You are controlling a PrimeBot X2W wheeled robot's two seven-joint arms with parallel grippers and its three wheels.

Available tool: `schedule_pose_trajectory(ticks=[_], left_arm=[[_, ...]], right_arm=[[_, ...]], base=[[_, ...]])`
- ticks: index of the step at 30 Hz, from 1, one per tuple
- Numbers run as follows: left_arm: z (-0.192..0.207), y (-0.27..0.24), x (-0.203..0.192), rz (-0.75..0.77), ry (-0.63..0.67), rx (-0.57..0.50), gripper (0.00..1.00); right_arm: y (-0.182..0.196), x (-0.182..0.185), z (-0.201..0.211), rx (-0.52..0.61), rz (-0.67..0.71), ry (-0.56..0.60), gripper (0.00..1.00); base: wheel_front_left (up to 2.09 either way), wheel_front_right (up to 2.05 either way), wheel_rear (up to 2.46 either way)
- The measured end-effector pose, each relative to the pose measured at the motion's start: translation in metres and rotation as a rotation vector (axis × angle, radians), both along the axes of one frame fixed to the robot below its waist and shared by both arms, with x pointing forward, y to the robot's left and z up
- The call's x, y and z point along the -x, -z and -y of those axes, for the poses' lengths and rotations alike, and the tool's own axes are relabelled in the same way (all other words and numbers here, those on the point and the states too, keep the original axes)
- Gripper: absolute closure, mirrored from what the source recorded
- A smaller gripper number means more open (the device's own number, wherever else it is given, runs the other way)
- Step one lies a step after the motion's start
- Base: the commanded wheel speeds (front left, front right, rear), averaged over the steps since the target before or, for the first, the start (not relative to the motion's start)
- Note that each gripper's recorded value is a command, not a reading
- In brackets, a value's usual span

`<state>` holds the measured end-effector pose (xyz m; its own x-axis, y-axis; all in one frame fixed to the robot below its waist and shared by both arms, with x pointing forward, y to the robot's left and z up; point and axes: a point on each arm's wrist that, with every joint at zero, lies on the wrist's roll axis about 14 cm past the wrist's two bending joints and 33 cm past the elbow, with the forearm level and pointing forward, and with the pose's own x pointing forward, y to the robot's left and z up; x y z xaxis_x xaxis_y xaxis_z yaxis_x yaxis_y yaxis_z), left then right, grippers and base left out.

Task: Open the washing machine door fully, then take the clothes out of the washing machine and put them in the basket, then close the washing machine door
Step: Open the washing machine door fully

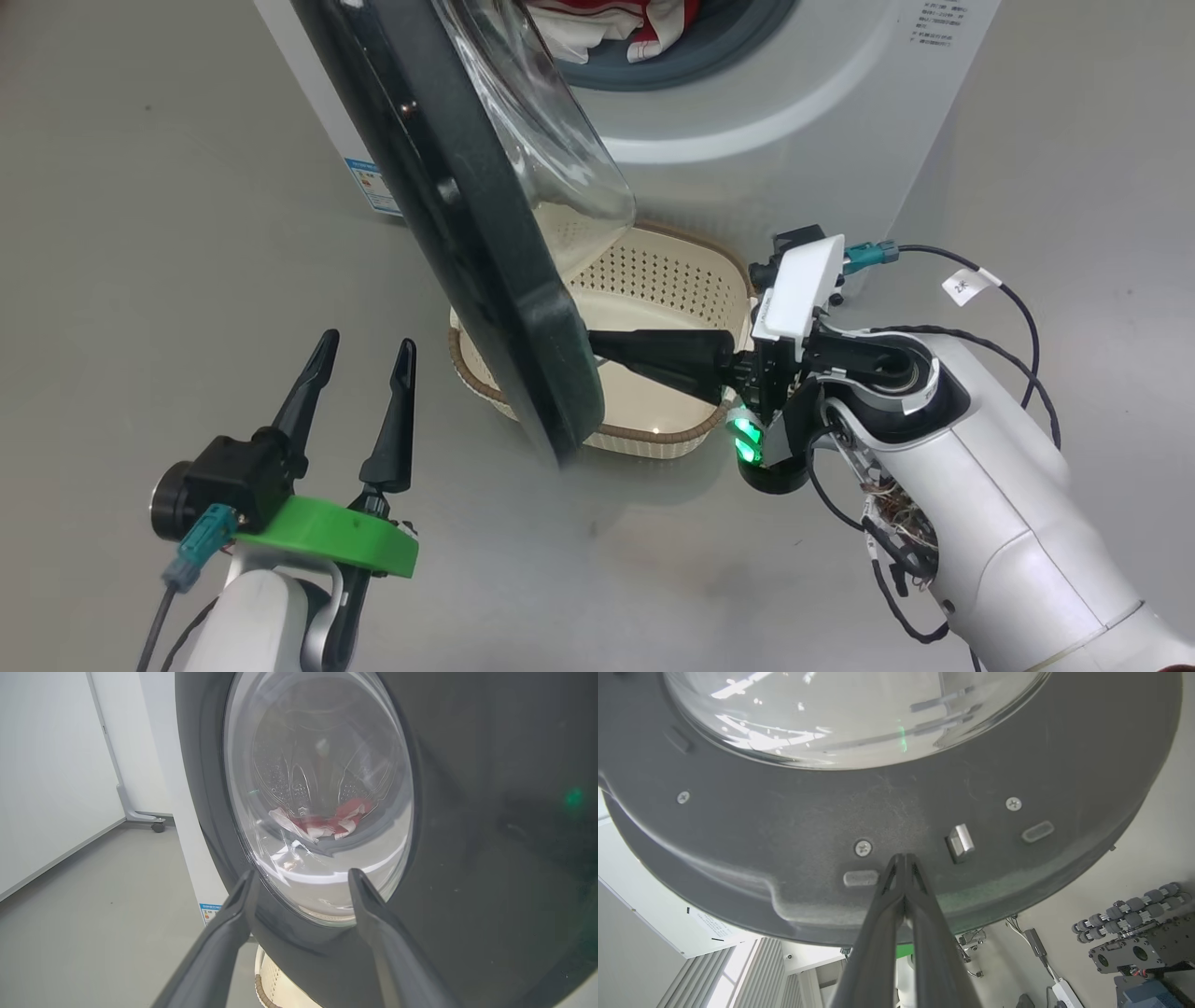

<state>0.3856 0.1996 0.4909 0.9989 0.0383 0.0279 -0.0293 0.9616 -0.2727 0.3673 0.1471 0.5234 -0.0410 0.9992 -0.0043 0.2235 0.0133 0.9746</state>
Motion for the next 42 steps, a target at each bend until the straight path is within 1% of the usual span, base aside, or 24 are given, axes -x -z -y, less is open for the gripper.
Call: schedule_pose_trajectory(ticks=[7, 14, 20, 23, 24, 29, 32, 38, 42], left_arm=[[-0.002, -0.001, 0.001, 0.001, -0.005, -0.001, 0.00], [-0.006, -0.002, 0.002, 0.006, -0.018, -0.001, 0.00], [-0.008, -0.002, 0.008, 0.005, -0.026, -0.001, 0.00], [-0.008, -0.003, 0.010, 0.009, -0.029, 0.003, 0.00], [-0.008, -0.003, 0.010, 0.009, -0.029, 0.003, 0.00], [-0.007, -0.004, 0.014, 0.014, -0.028, 0.004, 0.00], [-0.003, -0.005, 0.016, 0.017, -0.018, 0.008, 0.00], [0.003, -0.006, 0.019, 0.026, 0.002, 0.010, 0.00], [0.007, -0.007, 0.020, 0.030, 0.017, 0.008, 0.00]], right_arm=[[-0.002, 0.010, -0.008, -0.006, 0.003, -0.020, 1.00], [-0.004, 0.007, -0.008, 0.000, 0.010, 0.018, 1.00], [-0.005, 0.002, -0.005, 0.049, 0.097, 0.075, 1.00], [-0.003, 0.001, 0.000, 0.090, 0.188, 0.097, 1.00], [-0.003, 0.001, 0.000, 0.090, 0.188, 0.097, 1.00], [0.011, -0.012, 0.023, 0.214, 0.387, 0.168, 1.00], [0.016, -0.022, 0.041, 0.290, 0.538, 0.221, 1.00], [0.009, -0.047, 0.087, 0.403, 0.830, 0.373, 1.00], [-0.002, -0.054, 0.109, 0.418, 0.883, 0.518, 1.00]], base=[[0.00, 0.00, 0.00], [0.00, 0.00, 0.00], [0.00, 0.00, 0.00], [0.00, 0.00, 0.00], [0.00, 0.00, 0.00], [0.00, 0.00, 0.00], [0.00, 0.00, 0.00], [0.00, 0.00, 0.00], [0.00, 0.00, 0.00]])
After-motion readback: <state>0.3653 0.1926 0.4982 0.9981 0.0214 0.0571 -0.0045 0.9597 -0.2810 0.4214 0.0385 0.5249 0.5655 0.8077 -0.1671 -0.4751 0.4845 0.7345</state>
